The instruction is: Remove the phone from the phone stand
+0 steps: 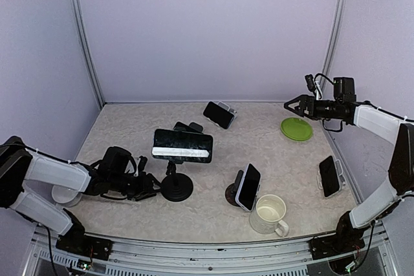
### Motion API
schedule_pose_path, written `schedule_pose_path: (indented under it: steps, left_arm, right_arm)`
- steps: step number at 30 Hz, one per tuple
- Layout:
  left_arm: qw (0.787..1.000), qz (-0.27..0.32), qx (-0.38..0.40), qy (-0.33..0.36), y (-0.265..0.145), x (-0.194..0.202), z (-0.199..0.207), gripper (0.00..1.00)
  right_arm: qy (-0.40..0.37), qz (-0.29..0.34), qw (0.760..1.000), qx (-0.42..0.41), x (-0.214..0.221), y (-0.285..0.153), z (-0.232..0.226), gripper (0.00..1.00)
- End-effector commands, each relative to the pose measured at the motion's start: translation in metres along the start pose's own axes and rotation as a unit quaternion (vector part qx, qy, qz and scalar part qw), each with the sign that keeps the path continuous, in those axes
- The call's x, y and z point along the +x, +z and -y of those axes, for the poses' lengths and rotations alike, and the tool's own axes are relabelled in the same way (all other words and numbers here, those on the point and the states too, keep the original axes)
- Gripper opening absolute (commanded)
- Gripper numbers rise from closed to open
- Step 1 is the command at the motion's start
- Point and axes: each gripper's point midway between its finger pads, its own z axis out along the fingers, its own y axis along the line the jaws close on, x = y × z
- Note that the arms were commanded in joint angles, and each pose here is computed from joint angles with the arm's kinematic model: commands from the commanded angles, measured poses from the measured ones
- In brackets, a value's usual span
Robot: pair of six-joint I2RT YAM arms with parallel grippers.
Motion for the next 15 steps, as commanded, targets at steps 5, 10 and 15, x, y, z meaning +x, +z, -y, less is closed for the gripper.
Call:
schedule_pose_path:
  steps: [5,10,15]
  left_arm:
    - [0.999,-0.029,0.018,0.019,0.029,-0.004,0.010,0.41]
    - [0.999,-0.033,0.018,0.029,0.043,-0.012,0.013,0.35]
    - [0.998,-0.041,0.025,0.049,0.061,-0.024,0.022,0.34]
  right_arm:
    - [-0.008,-0.003,0.999,-0.038,-0.005,-0.002,-0.031,1.00]
    - [-0.010,-0.010,0.998,-0.060,-0.004,0.001,-0.049,1.00]
    - [-0.017,-0.024,0.996,-0.086,-0.003,0.002,-0.073,1.00]
